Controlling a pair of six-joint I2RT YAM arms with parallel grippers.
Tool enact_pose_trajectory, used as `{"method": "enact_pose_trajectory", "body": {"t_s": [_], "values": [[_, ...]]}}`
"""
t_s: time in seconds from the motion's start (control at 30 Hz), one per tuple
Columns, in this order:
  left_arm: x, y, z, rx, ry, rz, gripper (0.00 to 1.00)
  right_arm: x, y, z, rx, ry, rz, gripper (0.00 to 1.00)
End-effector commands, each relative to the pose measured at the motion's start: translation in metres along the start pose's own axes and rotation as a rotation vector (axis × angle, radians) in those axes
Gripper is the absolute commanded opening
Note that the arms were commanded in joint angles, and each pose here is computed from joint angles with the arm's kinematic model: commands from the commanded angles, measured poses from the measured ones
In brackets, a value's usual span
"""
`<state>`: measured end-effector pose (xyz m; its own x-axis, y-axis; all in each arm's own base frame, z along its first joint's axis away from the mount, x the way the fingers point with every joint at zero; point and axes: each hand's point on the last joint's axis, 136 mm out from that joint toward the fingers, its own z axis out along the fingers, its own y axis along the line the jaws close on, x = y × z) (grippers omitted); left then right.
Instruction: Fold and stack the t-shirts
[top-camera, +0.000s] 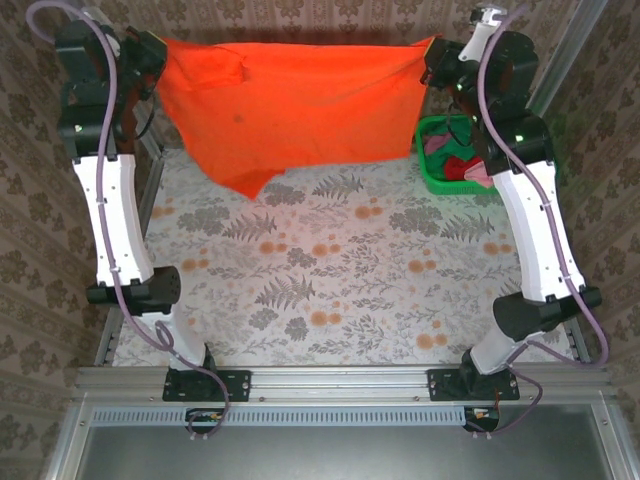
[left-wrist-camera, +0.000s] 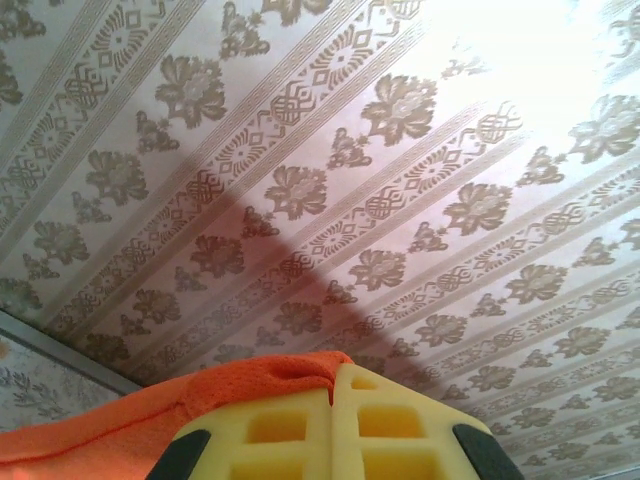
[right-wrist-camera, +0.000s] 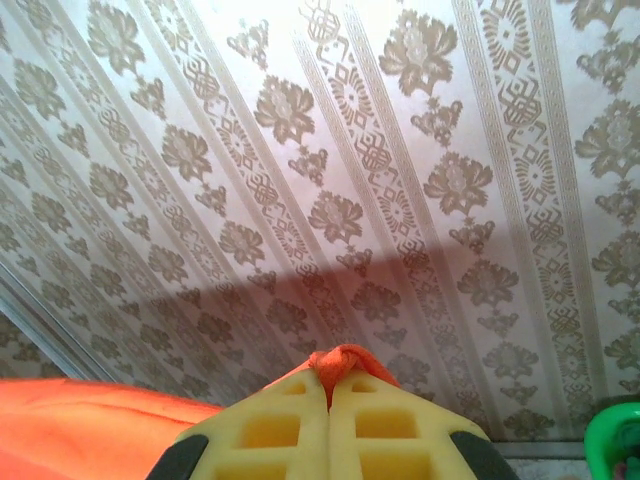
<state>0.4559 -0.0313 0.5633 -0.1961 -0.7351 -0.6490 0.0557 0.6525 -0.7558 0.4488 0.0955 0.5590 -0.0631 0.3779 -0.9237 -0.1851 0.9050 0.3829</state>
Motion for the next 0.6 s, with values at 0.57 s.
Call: {"method": "enact_pose_trajectory", "body": {"t_s": [0.57], "values": [[0.315, 0.317, -0.115, -0.664, 0.602, -0.267, 0.00, 0.373, -0.189, -0.156, 0.586, 0.616, 0.322, 0.00]]}}
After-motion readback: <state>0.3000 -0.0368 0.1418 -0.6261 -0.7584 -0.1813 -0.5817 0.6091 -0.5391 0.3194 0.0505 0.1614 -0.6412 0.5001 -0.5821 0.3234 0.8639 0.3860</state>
